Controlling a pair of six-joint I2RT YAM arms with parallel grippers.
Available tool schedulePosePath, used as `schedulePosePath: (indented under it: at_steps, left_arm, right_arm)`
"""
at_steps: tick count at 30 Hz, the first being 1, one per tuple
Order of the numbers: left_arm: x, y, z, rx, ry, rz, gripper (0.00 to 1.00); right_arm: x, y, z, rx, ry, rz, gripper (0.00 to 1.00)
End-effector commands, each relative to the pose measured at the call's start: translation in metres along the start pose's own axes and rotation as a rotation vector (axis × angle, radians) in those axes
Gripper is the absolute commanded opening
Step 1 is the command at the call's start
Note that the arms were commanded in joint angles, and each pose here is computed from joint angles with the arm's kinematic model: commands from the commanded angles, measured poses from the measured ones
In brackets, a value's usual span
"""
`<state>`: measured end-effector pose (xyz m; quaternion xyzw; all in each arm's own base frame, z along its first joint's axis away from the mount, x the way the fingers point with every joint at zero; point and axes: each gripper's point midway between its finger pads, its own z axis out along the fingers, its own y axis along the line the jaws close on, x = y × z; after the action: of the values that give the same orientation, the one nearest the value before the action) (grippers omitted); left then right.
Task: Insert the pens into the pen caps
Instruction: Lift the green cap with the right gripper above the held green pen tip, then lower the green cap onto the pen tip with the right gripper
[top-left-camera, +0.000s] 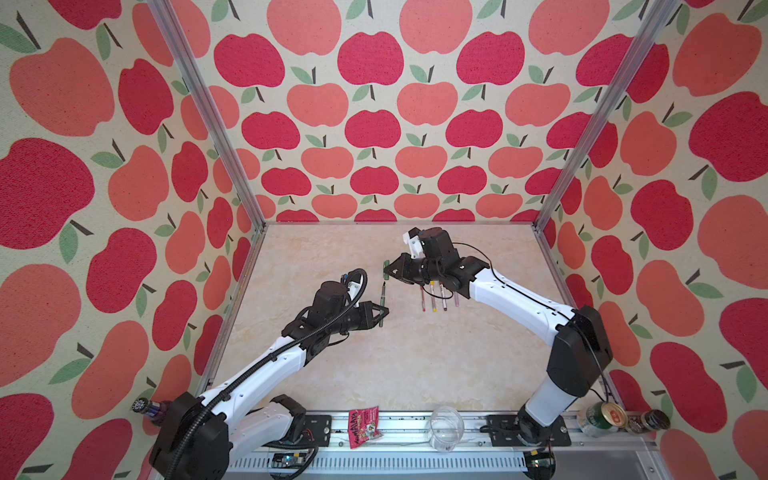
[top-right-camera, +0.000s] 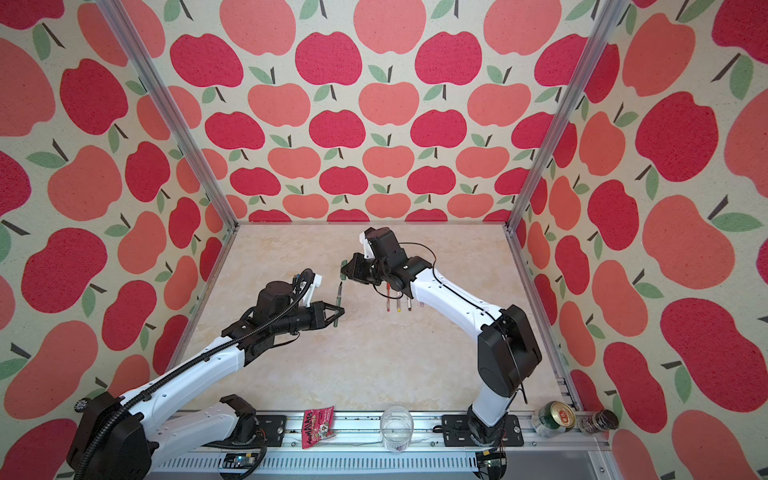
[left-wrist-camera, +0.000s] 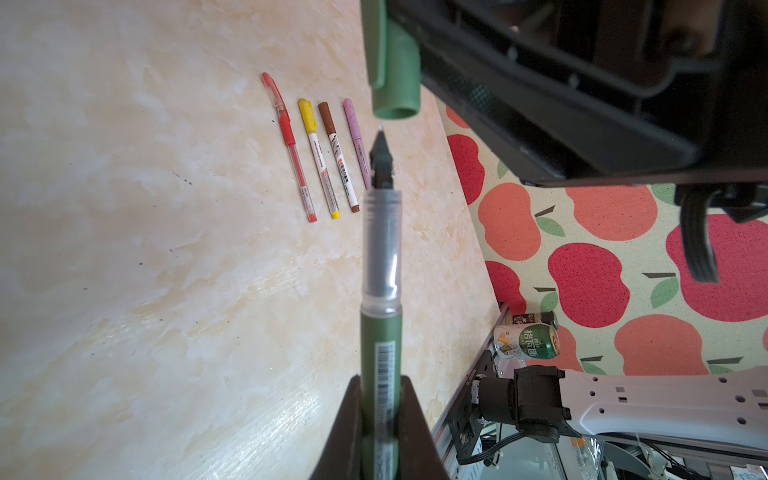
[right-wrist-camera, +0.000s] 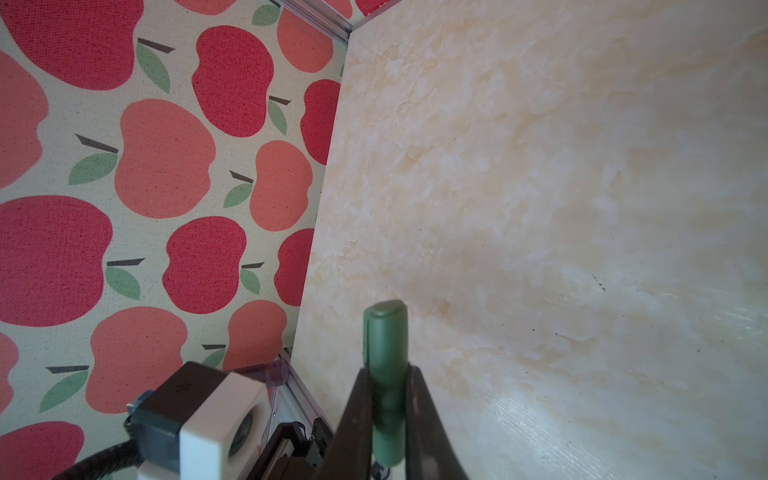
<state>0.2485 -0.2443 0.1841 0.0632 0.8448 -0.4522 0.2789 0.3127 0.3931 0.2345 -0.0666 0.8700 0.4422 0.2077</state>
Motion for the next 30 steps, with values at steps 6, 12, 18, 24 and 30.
schedulePosePath:
  at_steps: [6,12,18,24,30]
  left_arm:
    - [-0.016,-0.015,-0.003,0.029,-0.049,0.038,0.04]
    - [-0.017,-0.016,-0.004,0.029,-0.053,0.038,0.04]
    - [-0.017,-0.016,-0.004,0.03,-0.056,0.039,0.04]
    - [-0.018,-0.019,-0.006,0.037,-0.059,0.042,0.04]
    - [-0.019,-0.018,-0.009,0.029,-0.075,0.045,0.04]
  right_arm:
    - [0.002,0.009,-0.002,-0.043,0.011,0.007,0.03]
    - [0.006,0.008,-0.001,-0.034,0.018,-0.001,0.03]
    - [0.011,0.007,0.002,-0.033,0.031,0.0,0.03]
    - [0.014,0.007,0.004,-0.026,0.031,-0.012,0.03]
    - [0.018,0.012,0.005,-0.031,0.039,-0.018,0.03]
